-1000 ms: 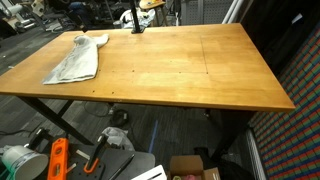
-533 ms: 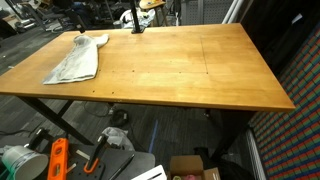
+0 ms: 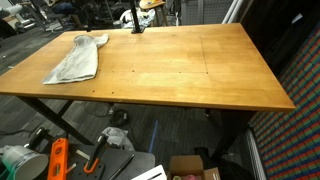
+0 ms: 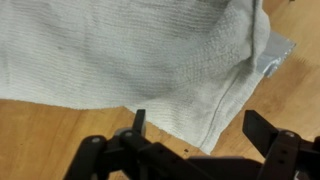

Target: Fold the towel on the table.

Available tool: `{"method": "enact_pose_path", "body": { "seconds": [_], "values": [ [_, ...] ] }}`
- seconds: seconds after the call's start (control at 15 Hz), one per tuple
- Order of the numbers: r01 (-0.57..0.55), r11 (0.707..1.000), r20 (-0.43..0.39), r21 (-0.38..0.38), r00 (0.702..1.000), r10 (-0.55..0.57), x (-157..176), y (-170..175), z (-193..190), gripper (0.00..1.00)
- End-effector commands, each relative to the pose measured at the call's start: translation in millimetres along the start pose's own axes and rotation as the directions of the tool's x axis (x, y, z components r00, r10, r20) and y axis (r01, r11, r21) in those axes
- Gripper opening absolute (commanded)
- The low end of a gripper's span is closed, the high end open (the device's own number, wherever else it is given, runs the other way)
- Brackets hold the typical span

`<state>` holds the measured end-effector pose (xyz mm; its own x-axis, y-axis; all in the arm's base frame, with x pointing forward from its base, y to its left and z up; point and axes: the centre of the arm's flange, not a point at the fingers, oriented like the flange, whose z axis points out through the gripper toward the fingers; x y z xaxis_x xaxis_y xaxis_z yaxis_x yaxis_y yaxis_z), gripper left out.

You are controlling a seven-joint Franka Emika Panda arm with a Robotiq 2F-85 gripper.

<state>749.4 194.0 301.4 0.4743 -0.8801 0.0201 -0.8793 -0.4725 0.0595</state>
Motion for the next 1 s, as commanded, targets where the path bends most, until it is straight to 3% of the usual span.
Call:
{"method": "enact_pose_path", "body": {
  "seconds": [0.0,0.73,0.93],
  "values": [
    [-0.106,0.992,-0.027,0.061,0.994,0.108,16,-63,4,1.00],
    [-0.181,0.983,-0.154,0.009,0.971,0.181,39,-71,56,1.00],
    [-0.176,0.982,-0.169,-0.066,0.972,0.163,45,-64,71,1.00]
  ]
}}
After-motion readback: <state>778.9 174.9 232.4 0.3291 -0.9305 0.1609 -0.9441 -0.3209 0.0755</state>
